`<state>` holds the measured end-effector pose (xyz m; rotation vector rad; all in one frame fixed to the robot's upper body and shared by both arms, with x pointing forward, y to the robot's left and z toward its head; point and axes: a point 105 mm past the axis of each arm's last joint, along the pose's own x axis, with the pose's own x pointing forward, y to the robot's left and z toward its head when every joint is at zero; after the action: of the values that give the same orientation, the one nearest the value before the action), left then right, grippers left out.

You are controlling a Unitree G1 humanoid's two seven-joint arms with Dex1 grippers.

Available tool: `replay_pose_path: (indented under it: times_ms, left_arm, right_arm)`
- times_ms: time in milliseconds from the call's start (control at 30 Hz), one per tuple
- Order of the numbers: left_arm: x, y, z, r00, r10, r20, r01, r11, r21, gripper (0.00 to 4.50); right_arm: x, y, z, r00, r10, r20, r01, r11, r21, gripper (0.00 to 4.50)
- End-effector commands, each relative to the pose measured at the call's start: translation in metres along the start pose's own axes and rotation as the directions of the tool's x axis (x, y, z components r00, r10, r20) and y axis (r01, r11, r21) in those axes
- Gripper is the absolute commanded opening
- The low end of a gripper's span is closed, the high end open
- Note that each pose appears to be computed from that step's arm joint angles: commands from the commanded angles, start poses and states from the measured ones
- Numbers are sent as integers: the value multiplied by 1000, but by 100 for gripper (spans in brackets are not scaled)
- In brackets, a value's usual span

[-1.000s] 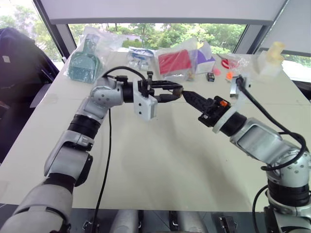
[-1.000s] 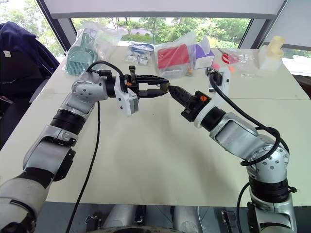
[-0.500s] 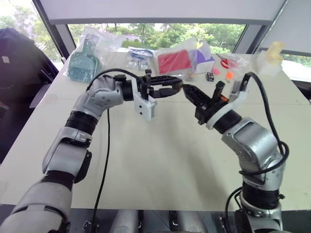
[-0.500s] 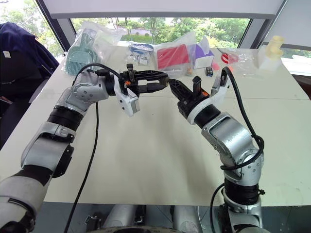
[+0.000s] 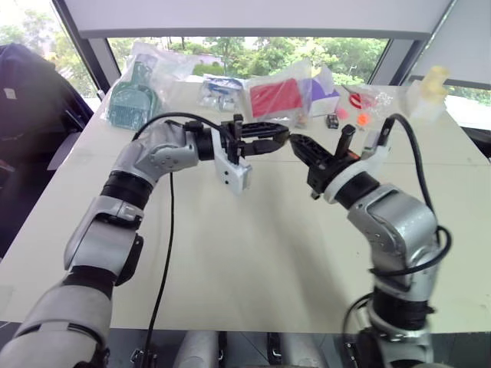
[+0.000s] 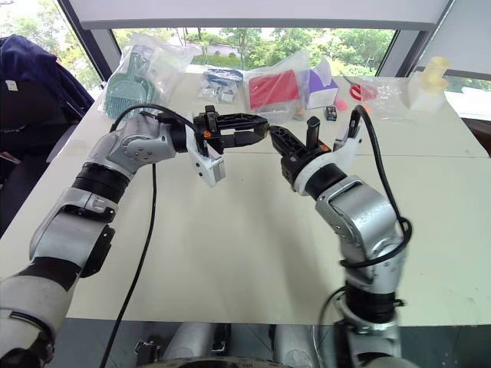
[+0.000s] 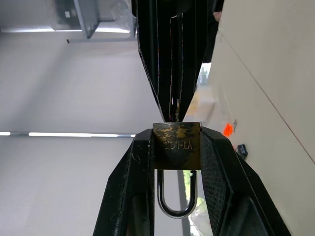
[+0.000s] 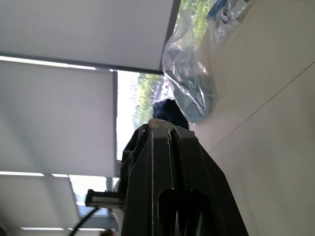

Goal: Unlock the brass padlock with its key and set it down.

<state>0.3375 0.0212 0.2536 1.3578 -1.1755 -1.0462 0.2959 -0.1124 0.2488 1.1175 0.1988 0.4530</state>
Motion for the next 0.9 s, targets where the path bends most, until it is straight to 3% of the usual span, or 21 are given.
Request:
replay_pose_path:
  times_ms: [33,100,133,167,267,433,900]
  left_arm:
    - [-4,23,-2,999,50,15,-50,999,-20,68]
    - [-4,24,-3,999,34,16,-33,998,-46,68]
    - [-5,24,-3,999,27,18,-26,998,-56,68]
    - [-5,25,-3,1000,26,18,-25,997,-69,68]
    - [-5,26,-4,1000,14,19,-12,996,-86,68]
    - [-5,25,-3,1000,1,26,2,996,-91,68]
    - [2,17,14,996,-2,91,12,993,-116,68]
  right_arm:
    - [-7,-6,15,1000,3,21,1,974,-226,91]
    - [-12,-7,13,999,13,-31,-24,924,-383,180]
    - [-13,-8,12,999,19,-49,-38,905,-423,248]
    - [-15,-7,11,998,26,-64,-53,882,-468,282]
    - [-20,-7,-2,985,31,-172,-135,760,-636,436]
    - [-21,1,-7,973,107,-203,-213,753,-623,436]
    - [-5,2,-8,977,128,-173,-209,759,-617,436]
